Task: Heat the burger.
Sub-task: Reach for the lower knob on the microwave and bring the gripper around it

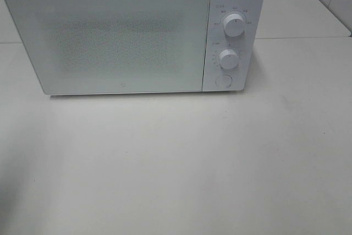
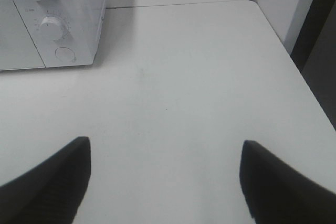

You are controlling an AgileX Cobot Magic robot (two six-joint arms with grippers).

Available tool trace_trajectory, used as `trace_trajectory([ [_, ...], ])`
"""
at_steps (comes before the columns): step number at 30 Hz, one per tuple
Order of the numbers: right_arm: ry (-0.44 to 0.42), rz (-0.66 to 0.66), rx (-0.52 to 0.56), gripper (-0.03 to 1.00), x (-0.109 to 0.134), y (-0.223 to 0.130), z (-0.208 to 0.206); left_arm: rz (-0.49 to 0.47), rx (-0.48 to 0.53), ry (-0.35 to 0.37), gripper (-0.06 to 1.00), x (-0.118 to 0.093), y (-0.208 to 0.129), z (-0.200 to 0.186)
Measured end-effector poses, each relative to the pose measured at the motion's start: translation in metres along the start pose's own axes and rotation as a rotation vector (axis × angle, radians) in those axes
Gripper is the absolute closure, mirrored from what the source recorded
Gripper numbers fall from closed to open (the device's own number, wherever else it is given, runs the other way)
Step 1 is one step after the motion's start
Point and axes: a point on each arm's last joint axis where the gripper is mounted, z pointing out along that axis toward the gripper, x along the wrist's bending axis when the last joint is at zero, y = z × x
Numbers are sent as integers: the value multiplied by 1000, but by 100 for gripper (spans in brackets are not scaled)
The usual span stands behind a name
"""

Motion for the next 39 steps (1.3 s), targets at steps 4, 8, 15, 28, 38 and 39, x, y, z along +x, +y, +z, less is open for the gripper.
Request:
trace_trajectory([
  [4,0,0,0,21,0,0,0,11,-108,14,-5,3,-24,-2],
  [8,0,0,0,21,0,0,0,15,-221,16,-5,4,-41,-17],
  [15,0,0,0,21,0,0,0,18,-379,10,-5,5,-72,-34],
  [28,0,0,0,21,0,0,0,5,-780,-108,-5,-2,-130,-64],
  [38,0,0,0,21,0,0,0,-11,-783,-96,-5,-2,-131,-63],
  [39,0,0,0,21,0,0,0,-11,-783,-96,-5,-2,-131,-63],
])
